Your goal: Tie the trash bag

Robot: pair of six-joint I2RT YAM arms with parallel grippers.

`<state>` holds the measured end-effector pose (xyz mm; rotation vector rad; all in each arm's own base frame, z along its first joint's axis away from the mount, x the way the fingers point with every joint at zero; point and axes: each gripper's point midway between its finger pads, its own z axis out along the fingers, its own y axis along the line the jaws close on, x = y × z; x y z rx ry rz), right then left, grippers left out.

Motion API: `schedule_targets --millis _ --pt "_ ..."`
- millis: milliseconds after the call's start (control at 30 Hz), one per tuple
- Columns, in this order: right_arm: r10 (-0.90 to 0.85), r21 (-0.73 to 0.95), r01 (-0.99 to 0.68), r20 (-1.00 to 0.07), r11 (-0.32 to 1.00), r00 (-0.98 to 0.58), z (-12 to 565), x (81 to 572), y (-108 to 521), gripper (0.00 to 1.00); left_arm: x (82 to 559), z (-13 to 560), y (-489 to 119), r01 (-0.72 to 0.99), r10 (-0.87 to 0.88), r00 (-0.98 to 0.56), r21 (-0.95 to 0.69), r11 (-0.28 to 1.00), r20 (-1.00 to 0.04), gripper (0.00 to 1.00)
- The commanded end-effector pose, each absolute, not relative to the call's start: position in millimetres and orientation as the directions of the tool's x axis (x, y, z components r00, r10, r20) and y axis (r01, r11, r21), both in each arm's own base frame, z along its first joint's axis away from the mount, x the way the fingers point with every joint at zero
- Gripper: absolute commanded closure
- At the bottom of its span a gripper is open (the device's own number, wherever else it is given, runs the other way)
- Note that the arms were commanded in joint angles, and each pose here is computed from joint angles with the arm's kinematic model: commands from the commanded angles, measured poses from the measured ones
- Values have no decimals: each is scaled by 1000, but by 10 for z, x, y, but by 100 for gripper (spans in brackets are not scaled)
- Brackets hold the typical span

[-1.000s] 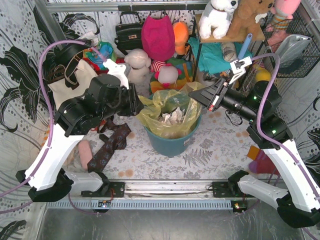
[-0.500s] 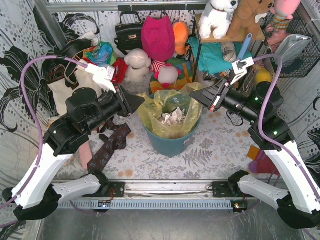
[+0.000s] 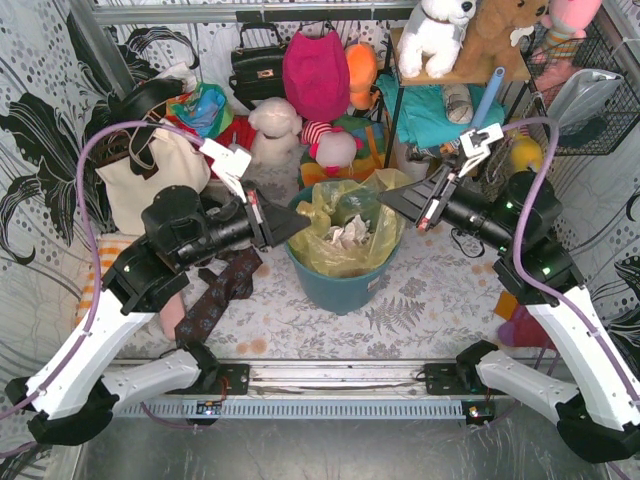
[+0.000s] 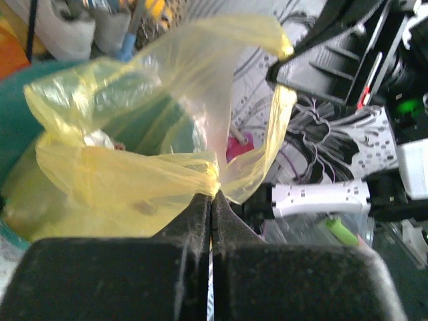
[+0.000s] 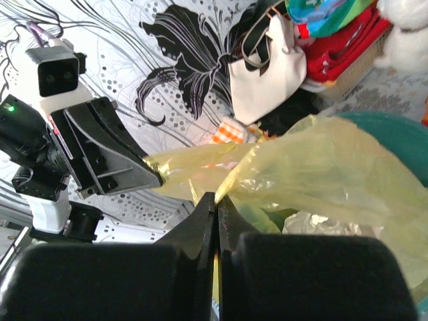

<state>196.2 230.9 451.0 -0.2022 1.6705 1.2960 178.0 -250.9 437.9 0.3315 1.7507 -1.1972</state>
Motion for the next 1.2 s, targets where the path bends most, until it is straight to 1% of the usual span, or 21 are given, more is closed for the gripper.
schedule_targets --millis 0,100,200,267,367,467,533,600,667,700,800,900,1000,1167 --pt "378 695 -631 -718 345 -585 4373 1912 2438 100 1519 4165 -2515 687 -210 -566 -596 415 -798 100" --pt "329 728 -608 -685 316 -649 4202 1885 2531 100 1564 3810 -2351 601 -186 -605 -597 532 -774 98" --pt "306 745 -583 -666 324 -681 4047 1883 2553 100 1579 3565 -2167 525 -176 -626 -578 625 -760 97" --pt "301 750 -572 -659 331 -690 3979 1876 2547 100 1562 3487 -2064 494 -173 -632 -564 662 -756 90" --pt "286 750 -563 -656 346 -698 3917 1853 2530 100 1574 3456 -1861 436 -174 -622 -522 733 -764 84" --pt "269 737 -560 -666 378 -696 3893 1856 2502 100 1732 3368 -1512 267 -203 -602 -434 861 -772 85" --pt "259 732 -560 -670 389 -696 3895 1862 2498 100 1788 3351 -1380 189 -208 -604 -391 901 -770 79" --pt "255 730 -561 -671 390 -696 3903 1866 2503 100 1847 3372 -1312 128 -222 -603 -368 921 -766 76" --pt "255 729 -562 -673 392 -695 3901 1872 2503 100 1884 3477 -1273 95 -259 -581 -380 920 -772 69" --pt "256 729 -560 -672 394 -695 3896 1877 2503 100 1908 3568 -1270 92 -283 -559 -397 913 -779 64" --pt "264 728 -558 -673 398 -691 3887 1889 2495 100 1975 3844 -1298 107 -341 -497 -447 888 -798 42" --pt "267 729 -557 -673 398 -690 3904 1901 2500 100 2057 4016 -1393 137 -348 -477 -459 878 -807 29" --pt "271 727 -561 -676 396 -685 3942 1901 2498 100 2173 3977 -1511 137 -300 -509 -420 897 -807 22" --pt "280 722 -566 -683 398 -675 4002 1897 2481 100 2362 3750 -1599 87 -243 -568 -351 932 -787 18"
